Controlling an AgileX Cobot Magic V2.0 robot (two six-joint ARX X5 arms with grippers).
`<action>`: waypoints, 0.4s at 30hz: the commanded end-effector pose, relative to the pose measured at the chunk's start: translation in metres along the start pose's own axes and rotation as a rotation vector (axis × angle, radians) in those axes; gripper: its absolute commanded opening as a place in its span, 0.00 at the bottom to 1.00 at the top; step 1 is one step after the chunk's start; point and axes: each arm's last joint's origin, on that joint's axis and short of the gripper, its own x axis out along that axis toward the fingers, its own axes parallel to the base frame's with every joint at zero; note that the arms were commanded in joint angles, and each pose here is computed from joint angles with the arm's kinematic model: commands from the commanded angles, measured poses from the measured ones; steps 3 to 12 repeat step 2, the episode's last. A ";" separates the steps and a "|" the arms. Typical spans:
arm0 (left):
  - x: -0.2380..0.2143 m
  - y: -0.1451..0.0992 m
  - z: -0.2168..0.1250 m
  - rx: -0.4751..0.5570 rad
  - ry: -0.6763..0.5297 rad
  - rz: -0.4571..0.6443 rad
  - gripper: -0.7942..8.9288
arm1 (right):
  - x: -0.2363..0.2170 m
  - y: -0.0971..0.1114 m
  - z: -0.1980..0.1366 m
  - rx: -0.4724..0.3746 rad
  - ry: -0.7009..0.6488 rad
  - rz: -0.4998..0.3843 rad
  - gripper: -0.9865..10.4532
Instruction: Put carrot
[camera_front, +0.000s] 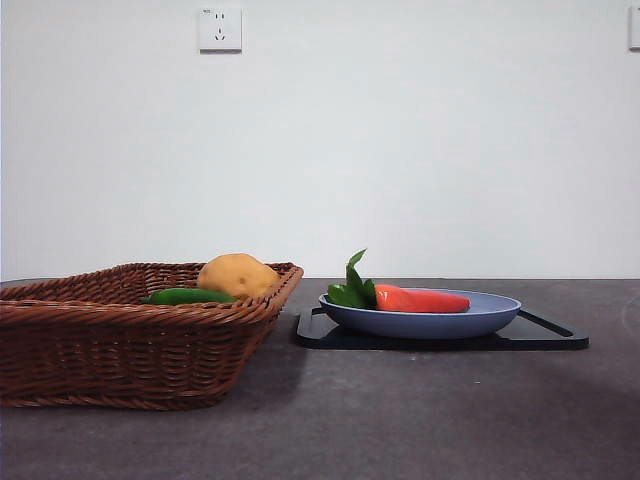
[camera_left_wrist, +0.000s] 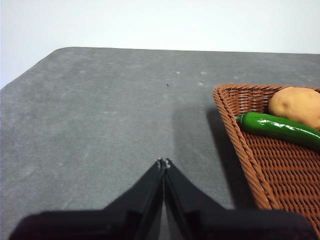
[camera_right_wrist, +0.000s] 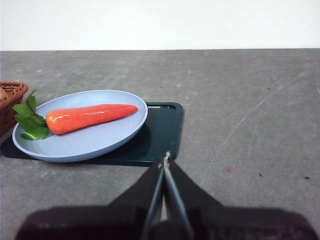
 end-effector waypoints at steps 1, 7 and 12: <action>0.001 0.000 -0.002 -0.004 -0.001 0.000 0.09 | 0.000 0.000 -0.001 0.006 0.002 -0.002 0.10; 0.001 0.000 -0.002 -0.004 -0.001 0.000 0.09 | 0.000 0.000 -0.001 0.006 0.002 -0.002 0.10; 0.001 0.000 -0.002 -0.004 -0.001 0.000 0.09 | 0.000 0.000 -0.001 0.006 0.002 -0.002 0.10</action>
